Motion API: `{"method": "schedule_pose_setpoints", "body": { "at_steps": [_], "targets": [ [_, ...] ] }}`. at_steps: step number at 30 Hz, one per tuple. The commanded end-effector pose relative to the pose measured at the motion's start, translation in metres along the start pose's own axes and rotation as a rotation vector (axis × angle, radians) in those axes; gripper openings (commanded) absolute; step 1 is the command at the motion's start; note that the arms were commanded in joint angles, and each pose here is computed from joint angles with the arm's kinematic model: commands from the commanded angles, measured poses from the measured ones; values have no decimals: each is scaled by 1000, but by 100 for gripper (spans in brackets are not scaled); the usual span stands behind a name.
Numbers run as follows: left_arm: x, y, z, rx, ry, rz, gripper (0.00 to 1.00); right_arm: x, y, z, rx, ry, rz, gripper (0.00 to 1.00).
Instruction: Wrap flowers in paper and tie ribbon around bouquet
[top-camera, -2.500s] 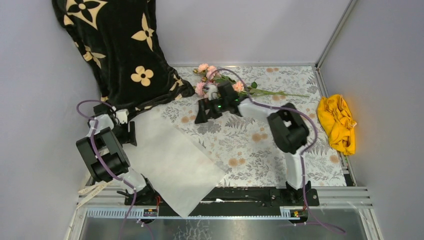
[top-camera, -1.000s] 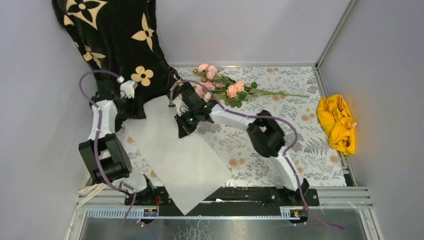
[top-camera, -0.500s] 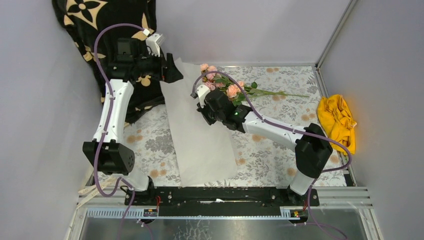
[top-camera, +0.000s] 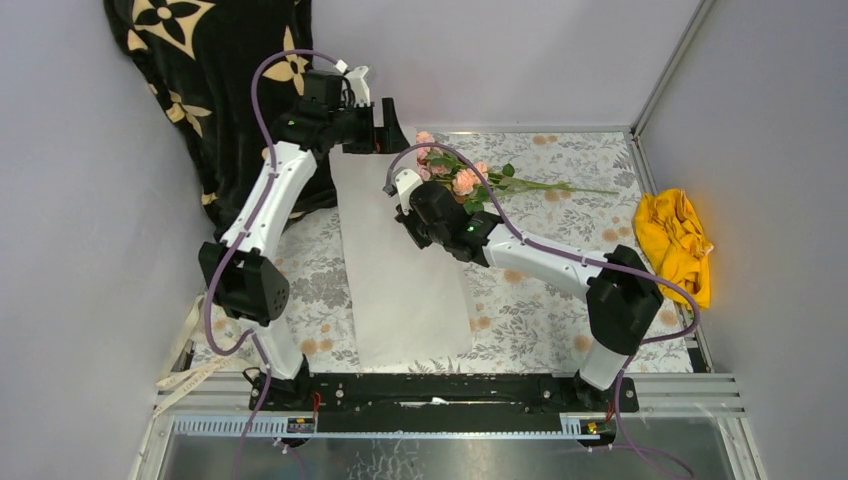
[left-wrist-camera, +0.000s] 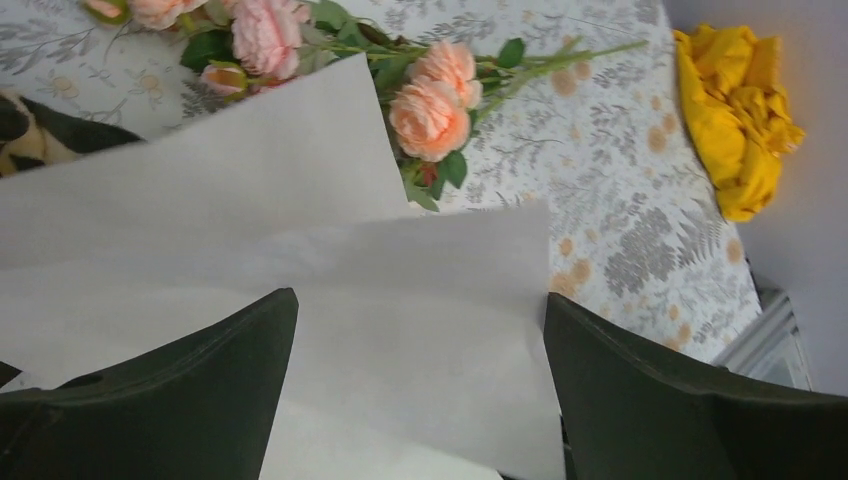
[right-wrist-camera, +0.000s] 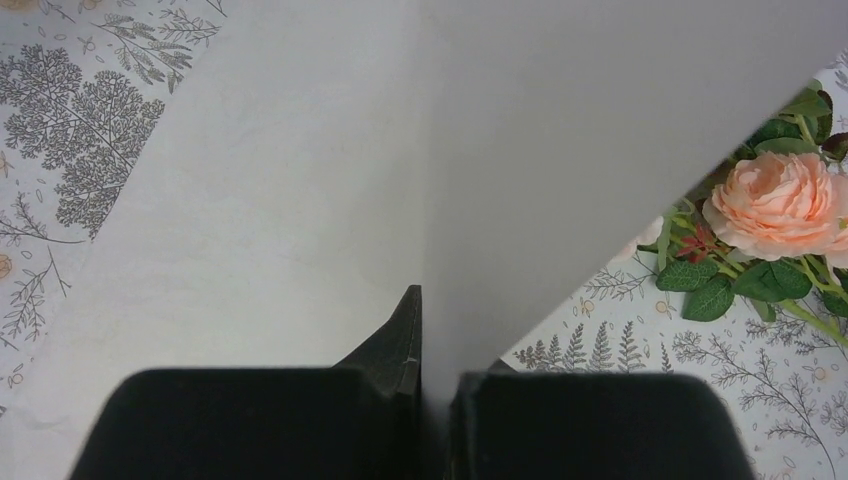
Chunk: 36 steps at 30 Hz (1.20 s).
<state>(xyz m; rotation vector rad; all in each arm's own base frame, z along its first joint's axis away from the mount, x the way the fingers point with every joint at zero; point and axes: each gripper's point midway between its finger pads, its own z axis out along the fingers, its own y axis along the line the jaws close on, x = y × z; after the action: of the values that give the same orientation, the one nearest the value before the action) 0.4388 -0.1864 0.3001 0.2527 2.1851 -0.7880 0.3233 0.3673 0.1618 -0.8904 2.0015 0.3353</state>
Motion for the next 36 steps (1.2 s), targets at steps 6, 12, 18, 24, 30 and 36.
{"method": "schedule_pose_setpoints", "body": {
  "at_steps": [6, 12, 18, 24, 30, 36],
  "targets": [
    [-19, 30, 9, -163, -78, 7, 54, -28, -5, 0, 32, -85, 17, 0],
    [1, 31, 15, -135, -13, 4, 0, -27, -6, 2, 35, -81, 13, 0],
    [8, 45, 15, -156, 4, 3, 0, -25, -5, 3, 28, -69, -15, 0],
    [-24, -1, -7, 10, -77, 29, 44, -11, -6, 11, 44, -37, -15, 0],
    [-56, -11, -5, -115, -210, 89, 99, -14, -6, 13, 47, -45, -1, 0],
    [-52, 14, 27, -286, -174, 65, 99, -12, -11, 14, 85, -36, 20, 0]
  ]
}}
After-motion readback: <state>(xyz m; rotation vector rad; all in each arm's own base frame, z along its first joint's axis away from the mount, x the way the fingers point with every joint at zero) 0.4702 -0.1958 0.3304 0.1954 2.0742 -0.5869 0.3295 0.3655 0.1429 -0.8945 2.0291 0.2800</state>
